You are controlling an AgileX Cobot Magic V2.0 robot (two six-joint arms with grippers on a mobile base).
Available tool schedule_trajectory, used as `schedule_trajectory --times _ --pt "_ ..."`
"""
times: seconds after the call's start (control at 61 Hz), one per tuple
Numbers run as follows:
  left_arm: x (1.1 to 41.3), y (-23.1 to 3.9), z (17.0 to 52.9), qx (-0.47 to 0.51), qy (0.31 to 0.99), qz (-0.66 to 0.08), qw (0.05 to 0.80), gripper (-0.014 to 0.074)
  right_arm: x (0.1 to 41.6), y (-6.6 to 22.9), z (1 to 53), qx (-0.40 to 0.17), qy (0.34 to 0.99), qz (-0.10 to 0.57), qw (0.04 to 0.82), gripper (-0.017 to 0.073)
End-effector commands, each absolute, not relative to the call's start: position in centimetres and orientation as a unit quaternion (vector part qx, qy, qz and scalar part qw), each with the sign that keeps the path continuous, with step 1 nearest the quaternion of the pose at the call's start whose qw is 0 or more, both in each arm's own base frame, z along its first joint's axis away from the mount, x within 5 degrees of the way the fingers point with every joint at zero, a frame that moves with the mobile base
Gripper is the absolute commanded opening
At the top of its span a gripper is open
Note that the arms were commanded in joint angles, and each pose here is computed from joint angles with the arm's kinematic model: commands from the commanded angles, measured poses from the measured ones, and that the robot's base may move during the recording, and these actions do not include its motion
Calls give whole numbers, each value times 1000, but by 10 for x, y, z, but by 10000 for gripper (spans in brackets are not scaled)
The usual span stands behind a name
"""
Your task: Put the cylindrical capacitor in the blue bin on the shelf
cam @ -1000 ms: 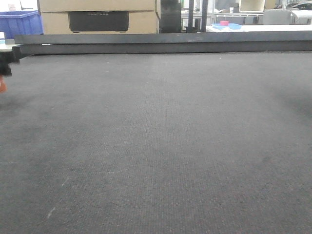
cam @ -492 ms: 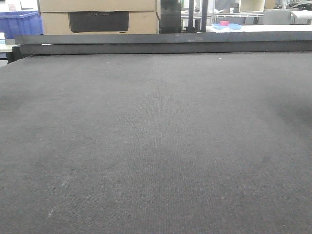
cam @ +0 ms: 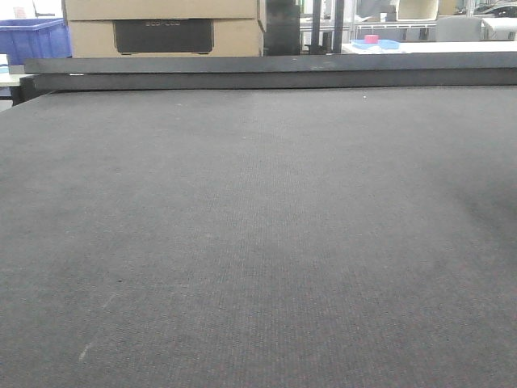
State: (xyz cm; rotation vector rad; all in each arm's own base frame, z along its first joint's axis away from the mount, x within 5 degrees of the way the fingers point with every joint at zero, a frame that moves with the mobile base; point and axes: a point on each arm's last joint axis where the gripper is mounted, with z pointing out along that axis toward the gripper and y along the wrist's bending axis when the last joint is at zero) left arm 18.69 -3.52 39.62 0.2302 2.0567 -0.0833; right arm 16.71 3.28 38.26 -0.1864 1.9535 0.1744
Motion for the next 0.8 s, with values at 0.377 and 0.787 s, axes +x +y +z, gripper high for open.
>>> schedule_trajectory --times 0.377,0.787 --pt "130 -25 387 72 824 -52 559 -111 99 17 417 -94 752 34 651 -162" --pt "129 -24 390 72 813 -52 575 -111 99 17 416 -94 756 34 647 -162"
